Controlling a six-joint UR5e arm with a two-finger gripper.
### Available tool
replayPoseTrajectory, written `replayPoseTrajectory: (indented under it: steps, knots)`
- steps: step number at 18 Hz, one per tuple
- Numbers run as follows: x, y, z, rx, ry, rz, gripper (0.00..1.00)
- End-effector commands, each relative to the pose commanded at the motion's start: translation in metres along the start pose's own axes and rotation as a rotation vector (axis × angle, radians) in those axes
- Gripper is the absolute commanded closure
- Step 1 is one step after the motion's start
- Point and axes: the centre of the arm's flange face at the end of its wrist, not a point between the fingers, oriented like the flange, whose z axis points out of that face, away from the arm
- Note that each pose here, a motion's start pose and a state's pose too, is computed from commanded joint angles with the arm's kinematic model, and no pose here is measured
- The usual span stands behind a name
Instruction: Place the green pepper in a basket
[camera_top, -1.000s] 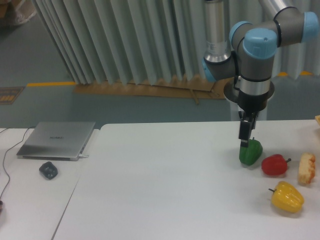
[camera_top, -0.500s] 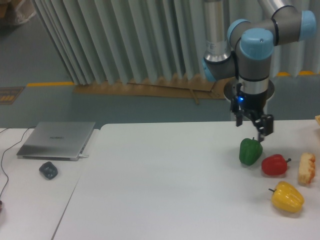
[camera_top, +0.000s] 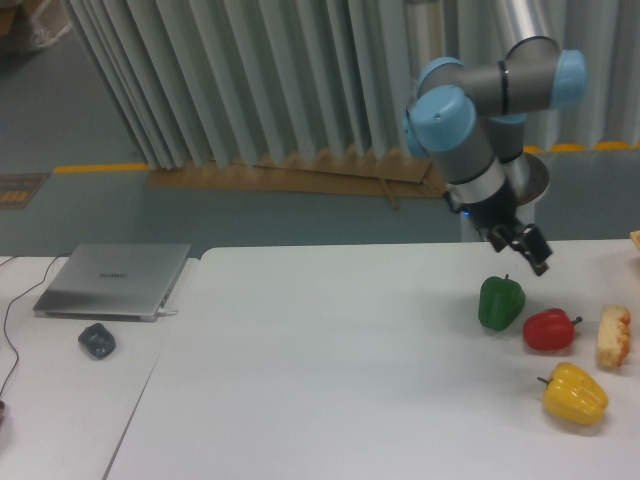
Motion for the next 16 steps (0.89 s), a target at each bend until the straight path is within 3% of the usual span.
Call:
replayPoseTrajectory:
  steps: [2, 9, 16]
  knots:
    - [0.000, 0.001, 0.006, 0.011, 0.024, -0.070, 0.00]
    - [-0.008, 0.014, 0.048, 0.006, 0.136, -0.122, 0.00]
    - [-0.011, 0.021, 0.063, -0.029, 0.157, -0.122, 0.00]
